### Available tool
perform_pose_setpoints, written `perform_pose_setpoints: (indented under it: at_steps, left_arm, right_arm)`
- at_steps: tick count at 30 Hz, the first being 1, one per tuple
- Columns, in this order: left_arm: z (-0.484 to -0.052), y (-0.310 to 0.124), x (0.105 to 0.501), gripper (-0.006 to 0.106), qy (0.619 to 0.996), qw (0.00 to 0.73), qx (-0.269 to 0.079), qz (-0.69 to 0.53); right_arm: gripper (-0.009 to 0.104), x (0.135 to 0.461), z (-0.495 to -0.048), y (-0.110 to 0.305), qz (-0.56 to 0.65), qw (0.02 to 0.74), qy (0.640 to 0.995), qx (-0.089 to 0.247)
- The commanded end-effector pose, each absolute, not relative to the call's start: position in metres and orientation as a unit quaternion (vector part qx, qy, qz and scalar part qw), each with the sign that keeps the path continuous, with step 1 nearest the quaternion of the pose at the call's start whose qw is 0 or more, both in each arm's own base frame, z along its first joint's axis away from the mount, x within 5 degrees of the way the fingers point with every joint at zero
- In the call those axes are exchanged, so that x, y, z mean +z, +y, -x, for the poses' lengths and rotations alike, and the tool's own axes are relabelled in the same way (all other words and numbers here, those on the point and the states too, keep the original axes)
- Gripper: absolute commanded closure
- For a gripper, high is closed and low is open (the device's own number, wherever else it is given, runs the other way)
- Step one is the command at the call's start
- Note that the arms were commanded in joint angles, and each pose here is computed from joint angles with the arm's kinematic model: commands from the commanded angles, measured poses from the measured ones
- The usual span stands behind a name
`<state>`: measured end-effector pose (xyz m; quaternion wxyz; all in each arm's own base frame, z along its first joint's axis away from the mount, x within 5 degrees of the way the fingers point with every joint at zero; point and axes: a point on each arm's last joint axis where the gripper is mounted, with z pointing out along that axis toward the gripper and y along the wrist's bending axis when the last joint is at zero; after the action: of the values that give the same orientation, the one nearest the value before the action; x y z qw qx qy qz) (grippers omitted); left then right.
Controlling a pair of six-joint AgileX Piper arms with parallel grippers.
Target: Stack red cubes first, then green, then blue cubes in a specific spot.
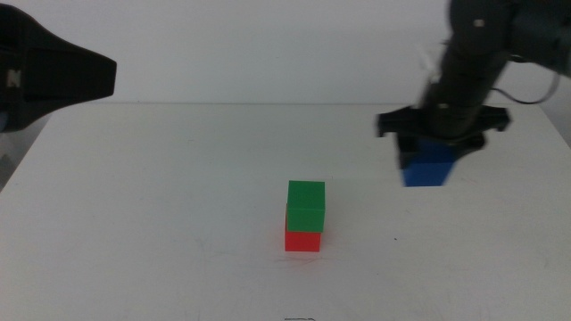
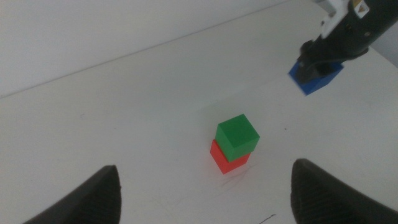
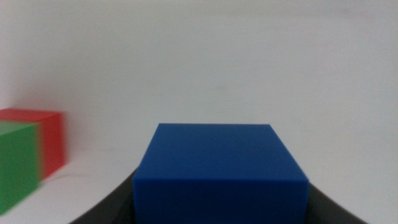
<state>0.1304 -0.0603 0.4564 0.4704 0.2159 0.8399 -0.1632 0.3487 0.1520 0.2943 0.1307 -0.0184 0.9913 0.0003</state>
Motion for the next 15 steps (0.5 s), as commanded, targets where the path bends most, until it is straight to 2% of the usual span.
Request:
perform_pose_setpoints:
  at_steps: [1,7,11,15]
  left_arm:
    - [-0.131,-0.062,0.469,0.007,0.817,0.508,-0.178,-0.204]
    - [-0.132,-0.062,0.469,0.007,0.818,0.507,-0.178,-0.204]
    - [-0.132,-0.062,0.469,0.007,0.818,0.507,-0.178,-0.204]
    - [-0.132,-0.062,0.469,0.007,0.818,0.507,-0.178,-0.204]
  right_arm:
    - [0.096,0.330,-0.332,0.167,0.023,0.173,0.985,0.010]
    - [0.096,0.348,-0.316,0.194,0.014,0.190,0.981,0.019]
    - [0.096,0.348,-0.315,0.198,-0.024,0.195,0.980,0.026]
    - [0.096,0.345,-0.313,0.220,-0.035,0.199,0.979,0.029]
